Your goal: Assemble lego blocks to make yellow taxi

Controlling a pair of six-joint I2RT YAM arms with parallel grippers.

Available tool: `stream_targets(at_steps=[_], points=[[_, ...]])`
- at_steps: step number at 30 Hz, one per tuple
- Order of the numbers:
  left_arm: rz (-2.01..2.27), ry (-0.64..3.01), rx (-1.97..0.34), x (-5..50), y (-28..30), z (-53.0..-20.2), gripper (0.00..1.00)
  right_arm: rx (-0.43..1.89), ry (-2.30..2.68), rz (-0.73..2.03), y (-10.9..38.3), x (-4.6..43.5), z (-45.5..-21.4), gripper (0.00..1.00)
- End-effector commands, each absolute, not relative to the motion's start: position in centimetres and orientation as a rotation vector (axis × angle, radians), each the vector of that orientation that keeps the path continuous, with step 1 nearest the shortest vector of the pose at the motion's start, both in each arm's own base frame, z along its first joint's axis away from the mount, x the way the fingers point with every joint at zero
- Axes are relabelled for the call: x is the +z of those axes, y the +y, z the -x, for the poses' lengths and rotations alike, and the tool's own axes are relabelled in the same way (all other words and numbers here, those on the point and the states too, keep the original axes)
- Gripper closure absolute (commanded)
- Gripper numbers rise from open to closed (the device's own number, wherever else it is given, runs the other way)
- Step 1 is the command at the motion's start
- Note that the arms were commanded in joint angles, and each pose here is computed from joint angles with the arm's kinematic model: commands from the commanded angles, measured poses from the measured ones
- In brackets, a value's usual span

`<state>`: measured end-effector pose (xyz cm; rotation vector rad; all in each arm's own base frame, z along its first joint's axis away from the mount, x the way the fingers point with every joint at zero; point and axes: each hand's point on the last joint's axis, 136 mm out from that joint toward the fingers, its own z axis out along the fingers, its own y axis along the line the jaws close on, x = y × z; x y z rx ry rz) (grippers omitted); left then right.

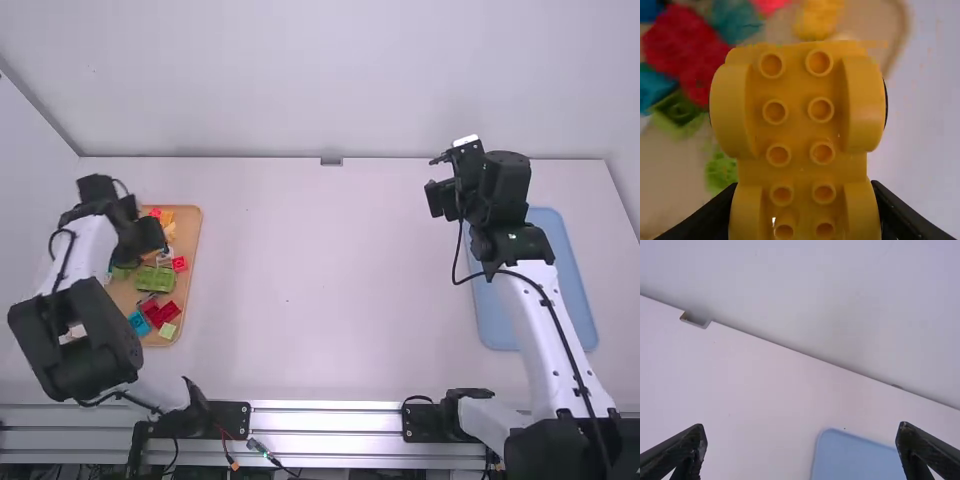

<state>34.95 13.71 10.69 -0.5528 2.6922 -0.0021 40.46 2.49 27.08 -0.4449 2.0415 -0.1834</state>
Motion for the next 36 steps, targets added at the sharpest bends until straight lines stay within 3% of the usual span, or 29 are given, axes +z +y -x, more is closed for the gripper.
stream_targets(at_steps=[1,4,8,12,13,15,16,18,22,31,36], points=[[0.240,2.731,0.043,11.7,9.3,-35.6,0.89,-0.185,2.007,0.439,2.7,28.8,-40.9,0.01],[-0.253,2.742,-0.067,11.6,1.7,-36.1,0.86,-0.185,2.007,0.439,2.7,28.8,-40.9,0.01],[-0.956,2.613,-0.224,11.2,-8.1,-33.9,0.79,-0.185,2.009,0.439,2.7,28.7,-40.9,0.01],[-1.324,2.484,-0.206,10.1,-13.4,-31.9,0.71,-0.184,2.014,0.440,2.7,28.6,-40.8,0.01],[-1.398,2.449,-0.193,9.8,-14.8,-31.4,0.63,-0.185,2.020,0.441,2.7,28.5,-40.7,0.01],[-1.488,2.405,-0.148,9.1,-16.6,-30.9,0.58,-0.184,2.028,0.443,2.7,28.3,-40.6,0.01],[-1.506,2.395,-0.133,8.9,-17.0,-30.8,0.57,-0.183,2.030,0.443,2.7,28.3,-40.6,0.01],[-1.580,2.350,-0.077,7.8,-18.5,-30.6,0.41,-0.182,2.037,0.445,2.7,28.1,-40.5,0.01],[-1.792,2.223,-0.056,5.2,-20.2,-29.6,0.30,-0.182,2.045,0.447,2.7,27.9,-40.4,0.01],[-1.935,2.220,-0.088,0.7,-20.7,-28.3,0.29,-0.181,2.048,0.448,2.7,27.9,-40.4,0.01],[-1.924,2.234,-0.011,0.8,-19.9,-29.1,0.22,-0.181,2.047,0.448,2.7,27.9,-40.4,0.01]])
